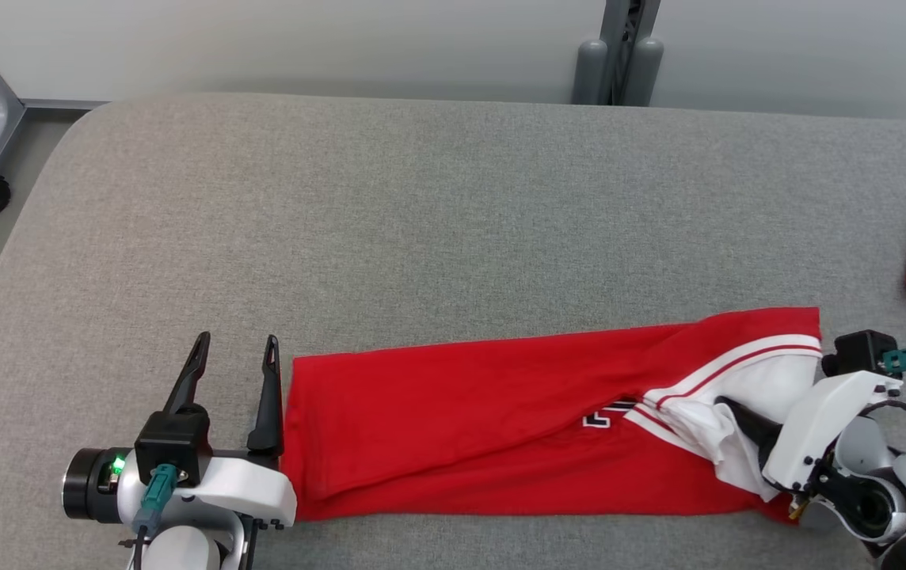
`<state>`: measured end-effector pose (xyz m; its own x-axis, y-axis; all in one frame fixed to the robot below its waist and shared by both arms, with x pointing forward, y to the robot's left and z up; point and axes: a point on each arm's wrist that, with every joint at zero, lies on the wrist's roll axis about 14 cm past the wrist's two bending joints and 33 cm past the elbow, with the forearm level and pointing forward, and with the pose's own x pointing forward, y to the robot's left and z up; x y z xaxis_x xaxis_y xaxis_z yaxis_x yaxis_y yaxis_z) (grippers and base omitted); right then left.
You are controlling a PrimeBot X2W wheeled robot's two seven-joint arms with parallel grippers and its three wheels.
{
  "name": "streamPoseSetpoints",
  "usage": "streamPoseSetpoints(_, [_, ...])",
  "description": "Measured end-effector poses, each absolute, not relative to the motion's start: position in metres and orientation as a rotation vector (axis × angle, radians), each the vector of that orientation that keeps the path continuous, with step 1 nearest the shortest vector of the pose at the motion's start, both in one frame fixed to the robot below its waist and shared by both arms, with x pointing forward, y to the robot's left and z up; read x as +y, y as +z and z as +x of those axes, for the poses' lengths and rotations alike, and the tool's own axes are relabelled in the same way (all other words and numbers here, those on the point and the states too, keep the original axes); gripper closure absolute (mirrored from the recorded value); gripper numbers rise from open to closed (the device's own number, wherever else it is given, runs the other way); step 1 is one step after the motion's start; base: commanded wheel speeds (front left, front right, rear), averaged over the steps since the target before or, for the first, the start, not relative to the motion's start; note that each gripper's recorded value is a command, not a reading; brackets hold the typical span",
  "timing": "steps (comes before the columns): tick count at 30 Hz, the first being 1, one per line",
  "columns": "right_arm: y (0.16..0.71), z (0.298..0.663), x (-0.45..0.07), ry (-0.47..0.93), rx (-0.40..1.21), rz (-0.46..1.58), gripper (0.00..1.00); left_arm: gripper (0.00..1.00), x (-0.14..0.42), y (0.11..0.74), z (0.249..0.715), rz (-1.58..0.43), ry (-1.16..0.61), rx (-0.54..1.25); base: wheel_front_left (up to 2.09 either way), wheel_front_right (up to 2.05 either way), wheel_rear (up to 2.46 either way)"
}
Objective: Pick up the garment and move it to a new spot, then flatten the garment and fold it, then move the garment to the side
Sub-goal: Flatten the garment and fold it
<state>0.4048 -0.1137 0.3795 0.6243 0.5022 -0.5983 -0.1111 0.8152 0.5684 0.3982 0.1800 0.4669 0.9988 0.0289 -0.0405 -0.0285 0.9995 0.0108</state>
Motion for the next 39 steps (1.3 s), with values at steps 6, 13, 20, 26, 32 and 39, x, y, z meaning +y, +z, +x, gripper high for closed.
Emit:
streamPoseSetpoints(6, [0.385, 0.417, -0.148, 0.318, 0.809, 0.392, 1.00, 0.00, 0.182, 0.470, 0.392, 0.001, 0.040, 0.034, 0.00, 0.00, 0.00])
streamPoseSetpoints(13, [0.392, 0.428, -0.190, 0.259, 0.804, 0.212, 1.00, 0.00, 0.186, 0.473, 0.385, -0.011, 0.059, 0.028, 0.00, 0.00, 0.00])
streamPoseSetpoints(20, [0.398, 0.433, -0.212, 0.218, 0.802, 0.126, 1.00, 0.00, 0.187, 0.474, 0.380, -0.021, 0.069, 0.025, 0.00, 0.00, 0.00])
streamPoseSetpoints(26, [0.402, 0.433, -0.213, 0.230, 0.812, 0.058, 1.00, 0.00, 0.188, 0.476, 0.379, -0.077, 0.085, 0.019, 0.00, 0.00, 0.00])
streamPoseSetpoints(32, [0.417, 0.431, -0.201, 0.276, 0.797, 0.035, 1.00, 0.00, 0.183, 0.483, 0.379, -0.102, 0.081, -0.001, 0.00, 0.00, 0.00])
streamPoseSetpoints(39, [0.437, 0.421, -0.184, 0.342, 0.782, 0.006, 1.00, 0.00, 0.169, 0.488, 0.378, -0.127, 0.051, -0.011, 0.00, 0.00, 0.00])
